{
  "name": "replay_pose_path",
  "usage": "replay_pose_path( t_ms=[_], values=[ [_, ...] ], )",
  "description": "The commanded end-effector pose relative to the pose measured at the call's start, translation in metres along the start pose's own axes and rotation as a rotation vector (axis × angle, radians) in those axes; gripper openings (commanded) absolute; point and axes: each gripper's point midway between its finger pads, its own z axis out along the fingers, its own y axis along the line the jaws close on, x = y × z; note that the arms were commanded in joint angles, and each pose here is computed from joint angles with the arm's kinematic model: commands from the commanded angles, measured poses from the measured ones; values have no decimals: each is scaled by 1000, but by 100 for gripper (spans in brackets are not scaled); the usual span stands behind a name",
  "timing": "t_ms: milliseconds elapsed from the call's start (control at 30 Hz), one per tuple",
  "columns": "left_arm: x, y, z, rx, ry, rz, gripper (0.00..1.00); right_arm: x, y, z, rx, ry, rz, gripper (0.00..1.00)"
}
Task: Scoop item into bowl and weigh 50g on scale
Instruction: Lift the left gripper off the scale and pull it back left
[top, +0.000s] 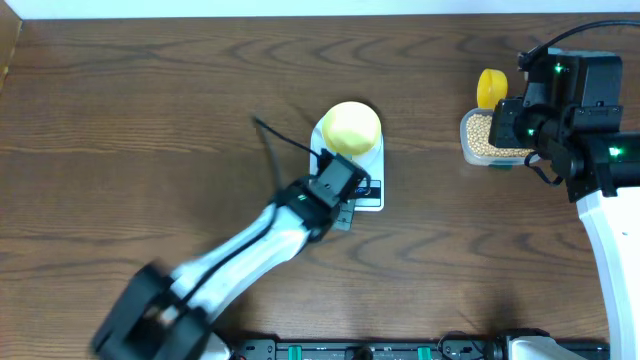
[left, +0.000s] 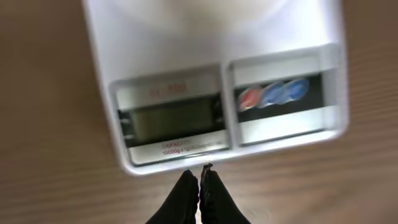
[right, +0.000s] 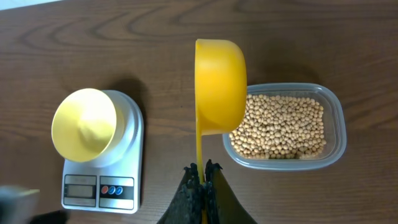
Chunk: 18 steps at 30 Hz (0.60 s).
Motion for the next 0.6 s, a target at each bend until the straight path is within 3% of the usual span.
replay_pose_path(
  t_ms=[0,67,133,200,233,333,400,433,567],
  values=[
    [-27,-6,-58,85,-143,-31,8,1,1,1,-4,8,-14,1],
    [-31,-4,-86,112,-198,-39,17,1,2,1,-11,9,-14,1],
    [-32,-1,-113,136,-248,-45,34,1,2,1,-11,8,-15,1],
    [-32,2,-131,152,-282,-46,41,0,3,1,-12,4,-21,1],
    [-31,5,-141,158,-302,-48,50,-1,3,1,-13,1,-24,1],
    [-28,20,-158,114,-348,-60,66,-5,3,1,-14,-14,-43,1],
    [-26,36,-165,45,-371,-71,83,-8,3,1,-15,-28,-78,1],
    [-25,46,-167,-3,-381,-78,100,-11,4,2,-16,-38,-97,1],
    [-14,76,-169,-162,-366,-77,98,-24,5,6,-18,-88,-167,1]
  ],
)
